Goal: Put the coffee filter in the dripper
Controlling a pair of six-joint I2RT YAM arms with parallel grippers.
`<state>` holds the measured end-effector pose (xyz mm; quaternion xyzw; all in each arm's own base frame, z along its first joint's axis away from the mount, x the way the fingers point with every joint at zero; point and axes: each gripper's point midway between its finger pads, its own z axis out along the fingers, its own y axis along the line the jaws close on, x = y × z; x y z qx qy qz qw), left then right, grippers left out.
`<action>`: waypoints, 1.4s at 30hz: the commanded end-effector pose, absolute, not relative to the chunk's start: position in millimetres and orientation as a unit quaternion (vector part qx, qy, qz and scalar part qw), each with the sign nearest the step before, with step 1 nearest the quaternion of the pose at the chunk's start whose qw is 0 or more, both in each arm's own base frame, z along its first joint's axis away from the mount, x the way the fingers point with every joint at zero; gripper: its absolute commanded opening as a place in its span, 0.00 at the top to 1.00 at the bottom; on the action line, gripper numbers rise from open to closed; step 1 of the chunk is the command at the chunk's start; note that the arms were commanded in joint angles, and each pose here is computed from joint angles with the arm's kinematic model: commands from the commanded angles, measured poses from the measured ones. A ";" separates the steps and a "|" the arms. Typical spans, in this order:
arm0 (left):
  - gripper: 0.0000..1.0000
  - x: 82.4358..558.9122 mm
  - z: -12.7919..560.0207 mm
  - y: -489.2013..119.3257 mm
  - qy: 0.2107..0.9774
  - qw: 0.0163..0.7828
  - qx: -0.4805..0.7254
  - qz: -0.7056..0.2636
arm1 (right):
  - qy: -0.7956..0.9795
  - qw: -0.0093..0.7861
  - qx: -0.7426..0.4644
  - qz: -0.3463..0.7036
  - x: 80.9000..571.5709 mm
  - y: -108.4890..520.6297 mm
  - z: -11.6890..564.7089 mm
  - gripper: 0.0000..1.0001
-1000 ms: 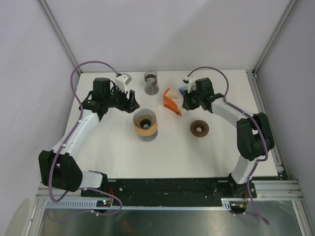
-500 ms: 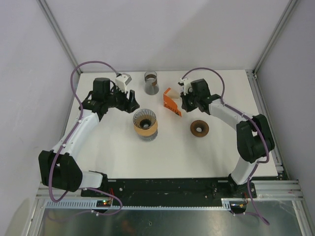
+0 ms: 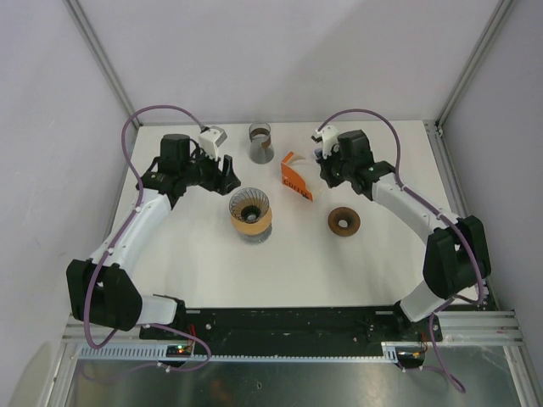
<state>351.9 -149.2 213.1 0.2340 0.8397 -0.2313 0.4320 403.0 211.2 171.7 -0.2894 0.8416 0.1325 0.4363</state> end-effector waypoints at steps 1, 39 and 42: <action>0.27 356.2 246.0 -150.1 0.814 0.471 0.252 -0.229 | 0.818 0.473 -0.313 0.097 394.8 198.8 210.4 1.00; 0.23 179.3 330.5 -221.1 0.612 0.400 0.565 -0.383 | 0.508 0.510 -0.654 0.233 194.8 319.0 314.3 1.00; 0.28 185.6 320.0 -220.1 0.616 0.398 0.574 -0.364 | 0.506 0.509 -0.656 0.234 194.3 321.5 314.1 1.00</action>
